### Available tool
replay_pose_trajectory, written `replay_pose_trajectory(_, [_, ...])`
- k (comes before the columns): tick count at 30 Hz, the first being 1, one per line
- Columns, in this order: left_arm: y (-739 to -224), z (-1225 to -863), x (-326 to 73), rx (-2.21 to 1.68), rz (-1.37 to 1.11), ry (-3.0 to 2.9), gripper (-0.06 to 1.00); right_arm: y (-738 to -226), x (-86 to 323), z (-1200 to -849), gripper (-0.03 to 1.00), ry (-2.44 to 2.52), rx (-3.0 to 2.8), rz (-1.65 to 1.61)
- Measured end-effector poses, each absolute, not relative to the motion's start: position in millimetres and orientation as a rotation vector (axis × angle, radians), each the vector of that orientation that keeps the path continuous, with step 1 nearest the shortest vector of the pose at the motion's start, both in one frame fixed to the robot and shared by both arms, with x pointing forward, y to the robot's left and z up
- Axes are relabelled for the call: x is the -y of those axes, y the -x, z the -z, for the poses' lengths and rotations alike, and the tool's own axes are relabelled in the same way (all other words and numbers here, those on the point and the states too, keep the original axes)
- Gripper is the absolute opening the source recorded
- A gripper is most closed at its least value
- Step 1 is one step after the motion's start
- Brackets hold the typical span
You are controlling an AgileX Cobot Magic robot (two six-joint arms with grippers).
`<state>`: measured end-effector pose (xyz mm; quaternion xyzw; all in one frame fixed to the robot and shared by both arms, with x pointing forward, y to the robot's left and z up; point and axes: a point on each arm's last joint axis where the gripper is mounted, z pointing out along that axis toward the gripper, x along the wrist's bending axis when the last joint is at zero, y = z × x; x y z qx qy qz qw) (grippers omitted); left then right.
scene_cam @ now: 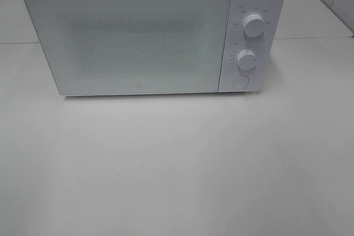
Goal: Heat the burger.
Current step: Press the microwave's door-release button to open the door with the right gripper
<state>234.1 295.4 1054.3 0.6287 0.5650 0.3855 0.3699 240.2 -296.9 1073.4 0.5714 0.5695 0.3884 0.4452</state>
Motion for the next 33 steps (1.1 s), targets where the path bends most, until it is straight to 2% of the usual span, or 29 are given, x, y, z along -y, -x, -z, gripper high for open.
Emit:
replay_pose_trajectory(3, [-234,-1054,-295,-1.45,-0.989,-1.613,0.99,-257,299,-1085,0.69,-1.367,-1.359,-0.996])
replay_pose_trajectory(4, [-234,-1054,-295,-1.45,-0.989,-1.613,0.99,-264,299,-1088,0.65,-1.353,-1.344,-1.005])
replay_pose_trajectory(5, [-234,-1054,-295,-1.45,-0.989,-1.613,0.99,-276,301,-1089,0.53,-1.321,-1.321,-1.015])
replay_pose_trajectory(6, [-234,-1054,-295,-1.45,-0.989,-1.613,0.99,-276,301,-1089,0.53,-1.321,-1.321,-1.015])
replay_pose_trajectory(7, [-234,-1054,-295,-1.45,-0.989,-1.613,0.99,-282,301,-1088,0.45,-1.303,-1.307,-1.021])
replay_pose_trajectory(8, [-234,-1054,-295,-1.45,-0.989,-1.613,0.99,-282,301,-1088,0.45,-1.303,-1.307,-1.021])
replay_pose_trajectory(9, [-234,-1054,-295,-1.45,-0.989,-1.613,0.99,-292,302,-1086,0.28,-1.263,-1.28,-1.031])
replay_pose_trajectory(10, [-234,-1054,-295,-1.45,-0.989,-1.613,0.99,-297,303,-1083,0.18,-1.254,-1.273,-1.033])
replay_pose_trajectory(11, [-234,-1054,-295,-1.45,-0.989,-1.613,0.99,-297,303,-1083,0.18,-1.254,-1.273,-1.033])
replay_pose_trajectory(12, [-234,-1054,-295,-1.45,-0.989,-1.613,0.99,-307,304,-1077,0.05,-1.231,-1.25,-1.043])
replay_pose_trajectory(13, [-234,-1054,-295,-1.45,-0.989,-1.613,0.99,-310,305,-1074,0.03,-1.225,-1.242,-1.046])
replay_pose_trajectory(33, [-234,-1054,-295,-1.45,-0.989,-1.613,0.99,-389,312,-986,0.03,-1.274,-1.174,-1.125])
